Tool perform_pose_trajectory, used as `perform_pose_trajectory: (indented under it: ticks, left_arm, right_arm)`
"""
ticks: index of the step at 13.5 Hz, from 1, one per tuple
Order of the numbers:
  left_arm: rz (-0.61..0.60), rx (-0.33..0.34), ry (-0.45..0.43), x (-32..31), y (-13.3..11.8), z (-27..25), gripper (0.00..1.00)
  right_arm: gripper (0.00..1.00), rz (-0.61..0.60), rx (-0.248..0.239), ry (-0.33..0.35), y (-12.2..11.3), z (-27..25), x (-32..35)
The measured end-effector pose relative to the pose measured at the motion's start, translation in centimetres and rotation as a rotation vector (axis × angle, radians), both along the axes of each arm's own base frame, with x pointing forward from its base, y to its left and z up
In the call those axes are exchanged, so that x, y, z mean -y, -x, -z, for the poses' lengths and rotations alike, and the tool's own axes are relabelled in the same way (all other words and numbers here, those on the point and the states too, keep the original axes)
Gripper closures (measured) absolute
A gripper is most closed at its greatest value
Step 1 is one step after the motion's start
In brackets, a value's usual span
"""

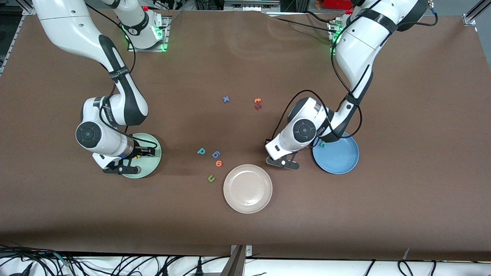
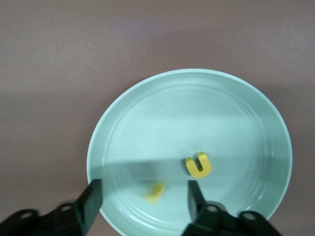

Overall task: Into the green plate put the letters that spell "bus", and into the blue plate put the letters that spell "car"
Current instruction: 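Drop the s onto the green plate while the left gripper grips the L, then drop the L onto the blue plate while the right gripper reaches the d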

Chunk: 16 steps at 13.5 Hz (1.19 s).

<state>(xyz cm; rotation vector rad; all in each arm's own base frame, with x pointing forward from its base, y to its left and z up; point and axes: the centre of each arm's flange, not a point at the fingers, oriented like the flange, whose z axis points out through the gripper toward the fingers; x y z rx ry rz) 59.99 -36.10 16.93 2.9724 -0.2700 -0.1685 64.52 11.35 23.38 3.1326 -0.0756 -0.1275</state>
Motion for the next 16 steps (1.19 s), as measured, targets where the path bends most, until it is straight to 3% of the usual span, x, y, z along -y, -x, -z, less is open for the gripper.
perform_pose_trajectory:
  ticks: [1,2,5,8,16]
  left_arm:
    - [0.003,0.000,0.000,0.1,0.1,0.0,0.78]
    - [0.003,0.000,0.000,0.1,0.1,0.0,0.78]
    - [0.003,-0.002,-0.001,0.1,0.1,-0.1,0.78]
    - [0.001,-0.044,-0.028,-0.8,0.0,-0.4,0.78]
    - [-0.084,-0.114,-0.099,-10.6,-3.7,-10.1,0.78]
  right_arm:
    - [0.04,0.033,0.003,-0.002,0.1,-0.1,-1.0]
    - [0.02,0.071,0.011,-0.004,0.3,-0.2,-2.7]
    - [0.04,0.162,0.069,-0.021,1.8,-0.4,-10.5]
    - [0.04,0.240,0.125,-0.051,3.7,1.1,-17.0]
    - [0.12,0.309,0.179,-0.089,4.3,5.6,-19.0]
